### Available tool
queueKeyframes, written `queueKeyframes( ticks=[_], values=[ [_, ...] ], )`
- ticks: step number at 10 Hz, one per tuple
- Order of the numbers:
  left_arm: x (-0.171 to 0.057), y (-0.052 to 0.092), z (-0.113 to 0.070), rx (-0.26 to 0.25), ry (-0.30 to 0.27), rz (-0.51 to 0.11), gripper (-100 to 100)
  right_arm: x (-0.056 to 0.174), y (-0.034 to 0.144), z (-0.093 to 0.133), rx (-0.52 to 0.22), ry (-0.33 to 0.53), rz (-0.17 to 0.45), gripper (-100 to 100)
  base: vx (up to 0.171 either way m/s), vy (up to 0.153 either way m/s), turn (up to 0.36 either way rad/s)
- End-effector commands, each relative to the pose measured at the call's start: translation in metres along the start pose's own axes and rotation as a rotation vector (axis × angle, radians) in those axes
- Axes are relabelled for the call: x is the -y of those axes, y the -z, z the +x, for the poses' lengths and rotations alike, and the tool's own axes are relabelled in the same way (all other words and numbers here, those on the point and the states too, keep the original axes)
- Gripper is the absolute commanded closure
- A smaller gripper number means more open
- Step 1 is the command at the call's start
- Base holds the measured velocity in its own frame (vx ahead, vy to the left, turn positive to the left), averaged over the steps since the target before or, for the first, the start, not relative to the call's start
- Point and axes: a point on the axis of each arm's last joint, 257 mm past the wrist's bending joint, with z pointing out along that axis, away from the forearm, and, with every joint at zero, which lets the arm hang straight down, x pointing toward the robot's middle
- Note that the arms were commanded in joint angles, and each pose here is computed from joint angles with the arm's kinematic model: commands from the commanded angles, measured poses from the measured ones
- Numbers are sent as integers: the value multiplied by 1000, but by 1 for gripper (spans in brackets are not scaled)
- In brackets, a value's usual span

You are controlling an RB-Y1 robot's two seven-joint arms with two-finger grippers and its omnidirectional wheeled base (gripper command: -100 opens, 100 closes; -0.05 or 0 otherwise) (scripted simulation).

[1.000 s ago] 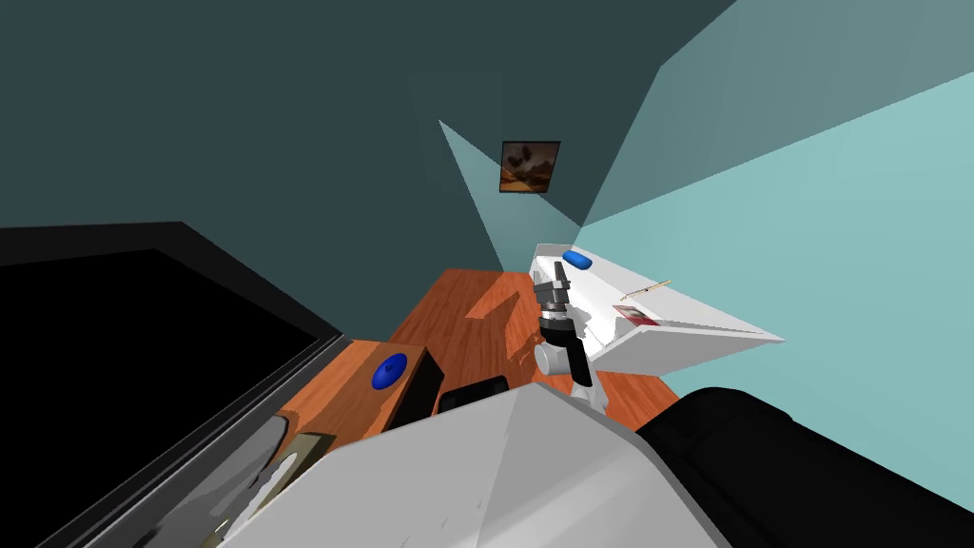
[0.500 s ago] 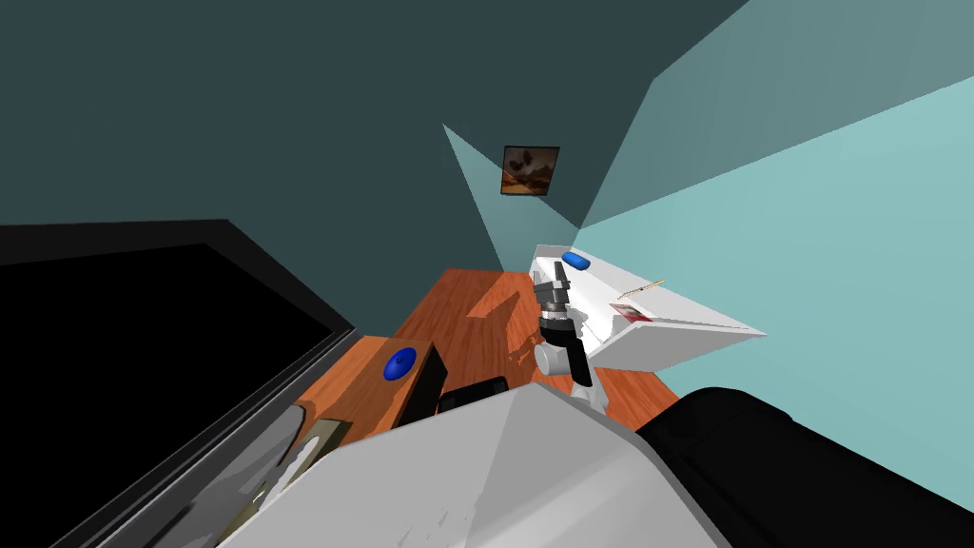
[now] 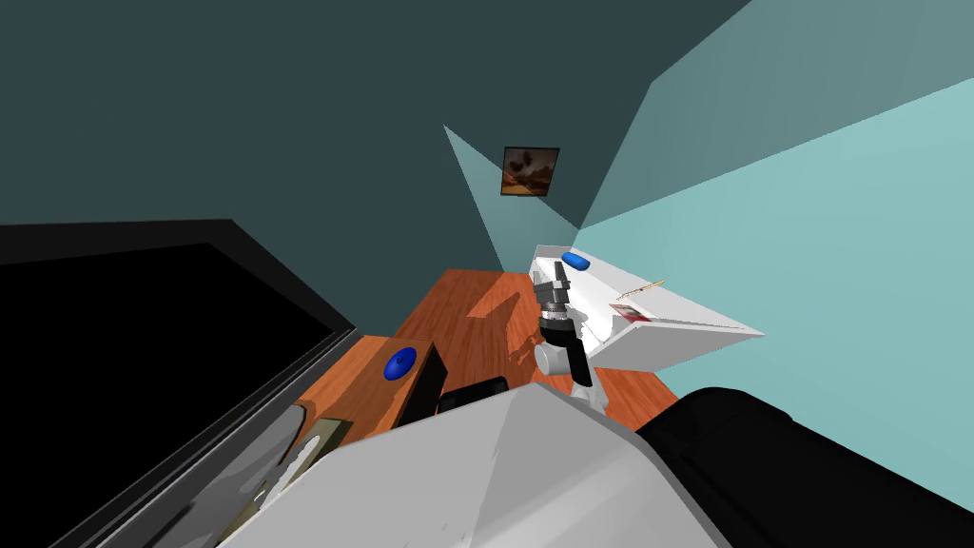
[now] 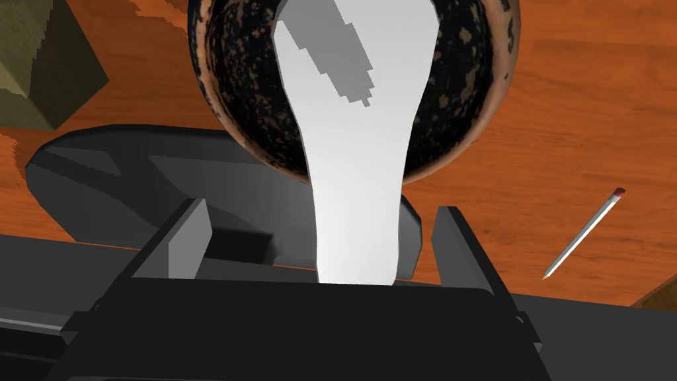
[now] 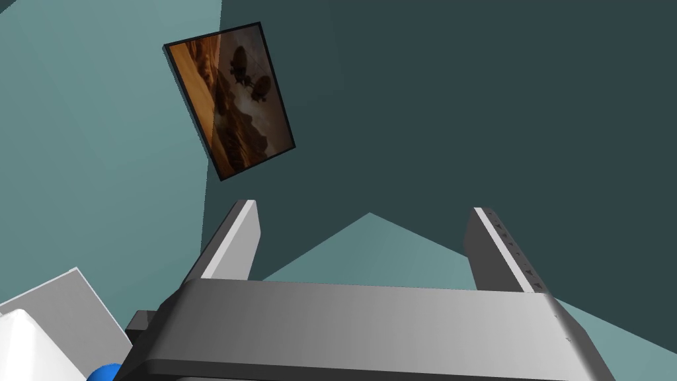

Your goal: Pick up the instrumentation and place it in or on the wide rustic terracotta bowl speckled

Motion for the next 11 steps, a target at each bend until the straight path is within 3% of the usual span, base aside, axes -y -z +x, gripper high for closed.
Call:
queueKeyframes(
  ticks=[1,8,9,10,11],
  values=[
    [2,8,-7,-2,-1,2,-100,0,0,0,0,0,0,0,-6,-11,3],
    [11,38,-33,-13,-5,5,-100,0,0,0,0,0,0,0,-10,-16,5],
    [11,36,-32,-13,-4,5,-100,0,0,0,0,0,0,0,-4,-8,0],
    [11,37,-32,-13,-4,5,0,0,0,0,0,0,0,0,0,0,0],
    [11,37,-32,-13,-4,5,0,0,0,0,0,0,0,0,0,0,0]
  ],
)
